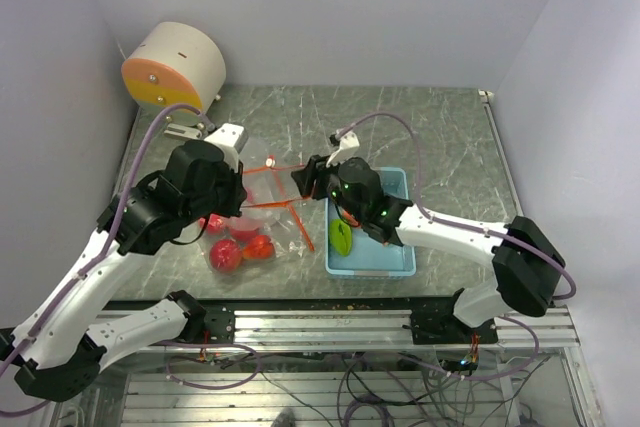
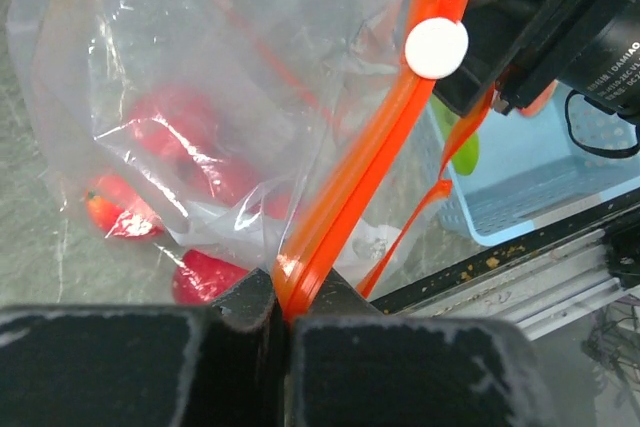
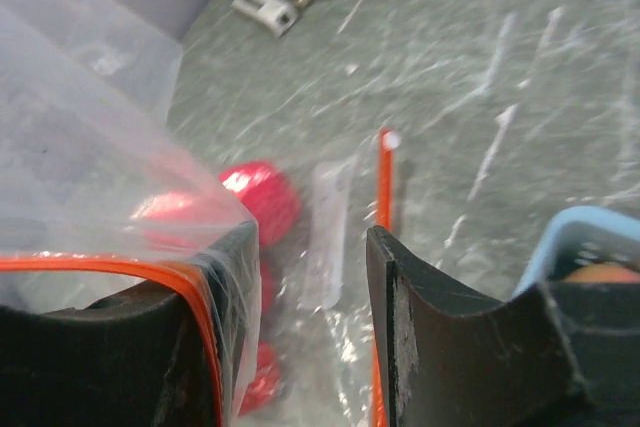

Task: Place the food in the zip-top bag and seal the zipper
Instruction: Open the zipper of the food storage bag, then pick up the fake fruit from the bin.

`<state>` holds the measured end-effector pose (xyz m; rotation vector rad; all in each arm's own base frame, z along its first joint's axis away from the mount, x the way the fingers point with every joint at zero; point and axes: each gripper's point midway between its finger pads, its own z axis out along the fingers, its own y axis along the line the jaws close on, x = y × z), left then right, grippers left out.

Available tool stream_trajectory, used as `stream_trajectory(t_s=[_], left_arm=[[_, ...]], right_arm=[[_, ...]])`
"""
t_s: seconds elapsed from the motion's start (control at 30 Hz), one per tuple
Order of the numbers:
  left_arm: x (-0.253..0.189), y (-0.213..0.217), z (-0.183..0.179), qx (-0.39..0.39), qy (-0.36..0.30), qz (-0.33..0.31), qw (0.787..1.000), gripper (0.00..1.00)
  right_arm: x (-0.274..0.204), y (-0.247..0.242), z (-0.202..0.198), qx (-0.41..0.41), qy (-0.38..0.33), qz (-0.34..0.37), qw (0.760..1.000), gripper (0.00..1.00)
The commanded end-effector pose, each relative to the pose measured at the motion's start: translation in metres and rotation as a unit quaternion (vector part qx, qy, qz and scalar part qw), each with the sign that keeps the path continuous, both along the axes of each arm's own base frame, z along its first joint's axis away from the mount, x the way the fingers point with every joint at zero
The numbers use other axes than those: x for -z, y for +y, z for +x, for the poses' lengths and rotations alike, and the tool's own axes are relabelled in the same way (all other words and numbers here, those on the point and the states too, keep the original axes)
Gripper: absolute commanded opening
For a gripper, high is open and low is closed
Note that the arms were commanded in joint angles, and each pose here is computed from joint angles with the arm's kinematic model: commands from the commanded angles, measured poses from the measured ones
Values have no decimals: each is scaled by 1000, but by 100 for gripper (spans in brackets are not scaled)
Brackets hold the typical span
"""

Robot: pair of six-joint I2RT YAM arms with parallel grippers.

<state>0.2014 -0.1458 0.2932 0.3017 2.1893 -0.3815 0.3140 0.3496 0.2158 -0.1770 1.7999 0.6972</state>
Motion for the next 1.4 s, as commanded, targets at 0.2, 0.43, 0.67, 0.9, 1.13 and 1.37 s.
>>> stream_trajectory(t_s=[0.2,0.43,0.67,0.9,1.13,1.37], left_arm=[[35,-14,29,17,33,76,996,7],[93,-47,45,47,74,73,993,7],[112,-56,54,50,88,79,992,7],[111,-58,53,57,84,74,992,7],[111,-62,51,68,82,65,992,7],[106,-61,47,71,75,55,993,7]], right_arm=[[51,30,-53,-163,76,39,983,47],[54,-21,-40,-63,75,-47,994,72],[14,-51,-49,-48,35,-61,996,100],[30,-100,-44,38,85,-114,989,100],[62,-131,-38,82,134,-139,978,100],[103,-134,-18,81,191,-156,966,100]])
